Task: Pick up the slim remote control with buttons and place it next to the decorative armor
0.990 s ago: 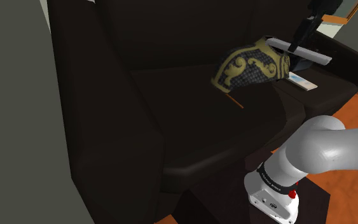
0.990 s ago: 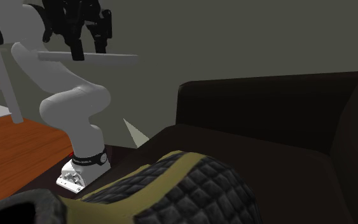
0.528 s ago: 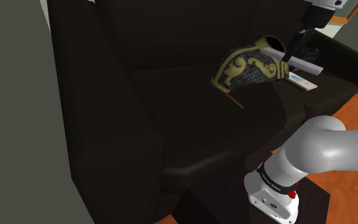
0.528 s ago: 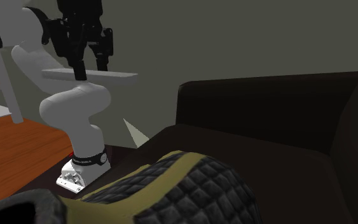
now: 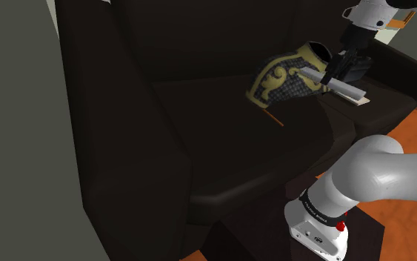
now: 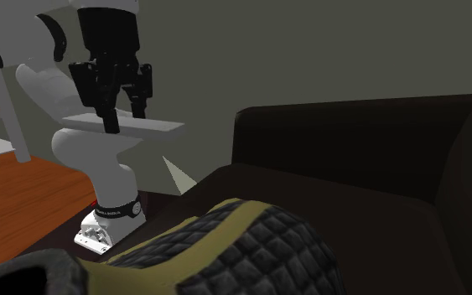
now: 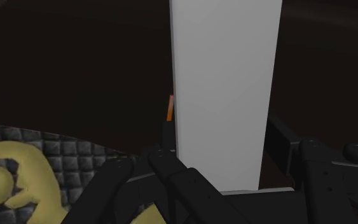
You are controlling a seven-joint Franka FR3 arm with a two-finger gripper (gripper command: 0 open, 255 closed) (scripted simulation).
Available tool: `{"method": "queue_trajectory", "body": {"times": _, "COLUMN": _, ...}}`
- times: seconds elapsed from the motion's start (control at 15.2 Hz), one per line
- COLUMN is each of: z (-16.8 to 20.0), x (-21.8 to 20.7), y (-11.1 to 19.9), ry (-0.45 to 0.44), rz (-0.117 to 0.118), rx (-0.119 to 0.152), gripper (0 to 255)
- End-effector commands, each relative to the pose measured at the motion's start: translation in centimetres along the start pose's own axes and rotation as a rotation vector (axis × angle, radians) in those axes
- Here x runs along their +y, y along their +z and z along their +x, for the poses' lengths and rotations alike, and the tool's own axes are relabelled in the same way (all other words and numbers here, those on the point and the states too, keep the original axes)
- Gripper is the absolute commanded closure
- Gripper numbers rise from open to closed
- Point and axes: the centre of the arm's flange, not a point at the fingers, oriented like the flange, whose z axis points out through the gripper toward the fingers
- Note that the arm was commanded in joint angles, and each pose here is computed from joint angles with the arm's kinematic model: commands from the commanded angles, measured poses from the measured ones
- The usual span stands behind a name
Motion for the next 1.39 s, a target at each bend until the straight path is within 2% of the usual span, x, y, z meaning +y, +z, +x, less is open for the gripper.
{"method": "queue_trajectory", "body": {"times": 0.0, "z": -0.1, "x": 0.0, "y": 1.0, "ry": 0.0, "rz": 0.0, "rx": 0.001, "gripper": 255}}
{"method": "queue_trajectory", "body": {"times": 1.32, "z": -0.3, "x": -0.2, "y": 11.5, "ry": 0.0, "rz": 0.0, "rx": 0.001, "gripper": 255}}
